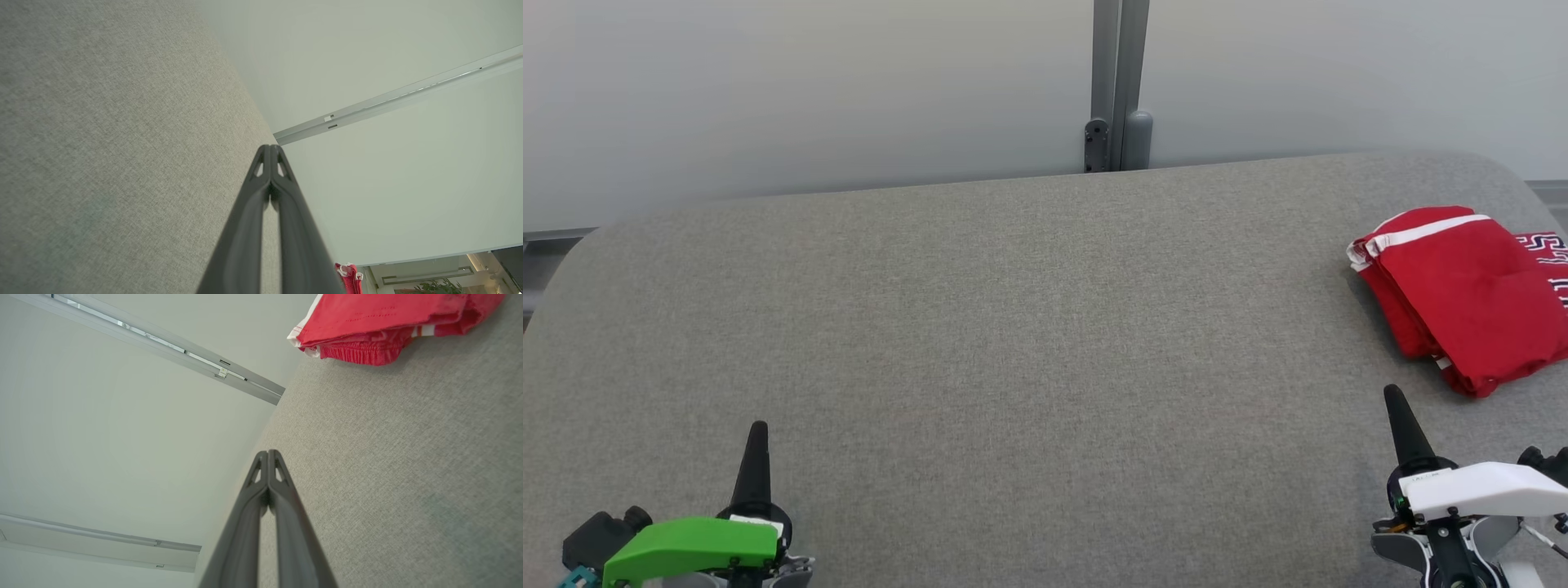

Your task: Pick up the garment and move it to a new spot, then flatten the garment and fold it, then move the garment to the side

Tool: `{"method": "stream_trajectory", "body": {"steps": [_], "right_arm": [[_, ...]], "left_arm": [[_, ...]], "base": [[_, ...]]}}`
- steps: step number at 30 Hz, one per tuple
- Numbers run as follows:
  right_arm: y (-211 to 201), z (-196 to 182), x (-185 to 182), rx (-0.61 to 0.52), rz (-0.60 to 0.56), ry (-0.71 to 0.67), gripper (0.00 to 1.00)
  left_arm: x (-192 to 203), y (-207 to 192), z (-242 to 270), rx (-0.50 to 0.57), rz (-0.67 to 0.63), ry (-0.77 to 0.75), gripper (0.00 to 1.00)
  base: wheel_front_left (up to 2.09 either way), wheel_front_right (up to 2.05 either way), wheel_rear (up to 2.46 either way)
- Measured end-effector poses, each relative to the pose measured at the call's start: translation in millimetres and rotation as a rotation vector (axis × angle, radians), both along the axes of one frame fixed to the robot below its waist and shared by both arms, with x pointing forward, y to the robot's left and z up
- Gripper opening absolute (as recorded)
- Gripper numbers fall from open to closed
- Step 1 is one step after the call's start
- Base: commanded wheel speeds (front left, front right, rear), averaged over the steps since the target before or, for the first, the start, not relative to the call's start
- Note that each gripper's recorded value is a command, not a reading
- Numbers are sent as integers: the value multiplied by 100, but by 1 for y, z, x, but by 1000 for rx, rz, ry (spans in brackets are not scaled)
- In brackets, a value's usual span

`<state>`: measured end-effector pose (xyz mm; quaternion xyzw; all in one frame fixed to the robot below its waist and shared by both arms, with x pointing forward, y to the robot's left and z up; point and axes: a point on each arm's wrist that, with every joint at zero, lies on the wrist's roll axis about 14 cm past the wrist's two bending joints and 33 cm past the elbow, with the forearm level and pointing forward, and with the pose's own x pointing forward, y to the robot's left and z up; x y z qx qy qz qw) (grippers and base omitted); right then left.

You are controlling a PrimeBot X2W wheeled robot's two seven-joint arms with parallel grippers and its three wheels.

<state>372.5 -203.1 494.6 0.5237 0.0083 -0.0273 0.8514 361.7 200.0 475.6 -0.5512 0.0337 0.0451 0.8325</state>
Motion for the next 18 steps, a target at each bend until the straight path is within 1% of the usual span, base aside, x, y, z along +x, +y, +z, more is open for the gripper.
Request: {"method": "stream_trajectory", "body": {"steps": [18], "right_arm": [[1,2,6,182,7,-10,0]], "left_arm": [[10,0,10,-160,2,-36,0]], "base": [[0,0,0]]}}
